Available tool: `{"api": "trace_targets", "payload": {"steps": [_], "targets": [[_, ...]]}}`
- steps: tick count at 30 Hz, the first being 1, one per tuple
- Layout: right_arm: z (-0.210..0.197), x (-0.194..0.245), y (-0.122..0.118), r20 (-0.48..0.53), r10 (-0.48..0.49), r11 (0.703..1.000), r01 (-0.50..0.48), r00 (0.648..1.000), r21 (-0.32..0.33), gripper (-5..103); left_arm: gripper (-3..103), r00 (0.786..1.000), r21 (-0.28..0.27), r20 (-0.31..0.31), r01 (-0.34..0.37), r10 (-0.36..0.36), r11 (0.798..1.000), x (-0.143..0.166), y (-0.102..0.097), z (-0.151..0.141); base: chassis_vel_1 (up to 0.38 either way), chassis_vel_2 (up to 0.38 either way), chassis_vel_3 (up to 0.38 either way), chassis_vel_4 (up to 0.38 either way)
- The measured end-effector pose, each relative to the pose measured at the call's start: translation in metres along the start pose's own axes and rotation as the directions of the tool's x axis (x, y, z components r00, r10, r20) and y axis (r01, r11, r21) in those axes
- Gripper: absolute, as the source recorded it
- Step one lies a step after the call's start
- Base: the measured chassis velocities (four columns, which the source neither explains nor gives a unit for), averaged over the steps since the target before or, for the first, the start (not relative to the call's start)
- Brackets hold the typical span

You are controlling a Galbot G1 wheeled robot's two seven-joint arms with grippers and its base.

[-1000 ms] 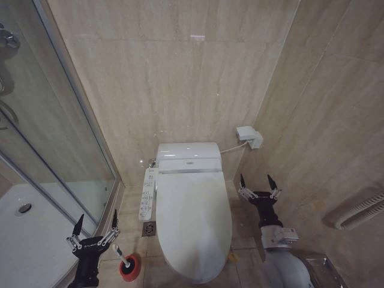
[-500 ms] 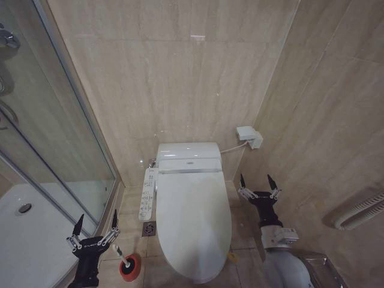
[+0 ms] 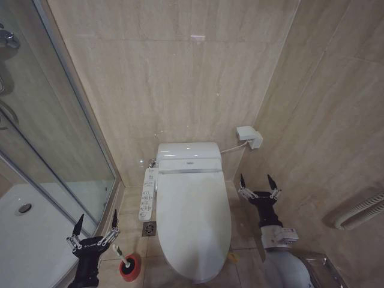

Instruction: Open the toilet lid, clean the toilet bowl with a toilet brush, close the toilet lid, and flush.

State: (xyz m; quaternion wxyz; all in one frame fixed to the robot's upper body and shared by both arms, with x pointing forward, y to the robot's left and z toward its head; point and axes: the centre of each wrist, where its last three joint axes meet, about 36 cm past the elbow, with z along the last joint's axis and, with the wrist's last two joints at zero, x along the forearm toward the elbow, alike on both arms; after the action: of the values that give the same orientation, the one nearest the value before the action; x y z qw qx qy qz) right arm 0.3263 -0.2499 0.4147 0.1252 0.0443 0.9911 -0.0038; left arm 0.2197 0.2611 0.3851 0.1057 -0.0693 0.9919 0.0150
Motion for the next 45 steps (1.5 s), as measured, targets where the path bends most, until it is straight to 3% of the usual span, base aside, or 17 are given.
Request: {"api": "trace_targets", "payload": {"steps": [45], "targets": [[0.0000,0.0000,0.0000,0.000,0.000,1.000,0.000,1.000,0.000,100,97,1.000,0.000,0.000,0.000,0.000,1.000,0.0000,0.0000,0.0000,0.000,0.000,0.000,0.000]]}}
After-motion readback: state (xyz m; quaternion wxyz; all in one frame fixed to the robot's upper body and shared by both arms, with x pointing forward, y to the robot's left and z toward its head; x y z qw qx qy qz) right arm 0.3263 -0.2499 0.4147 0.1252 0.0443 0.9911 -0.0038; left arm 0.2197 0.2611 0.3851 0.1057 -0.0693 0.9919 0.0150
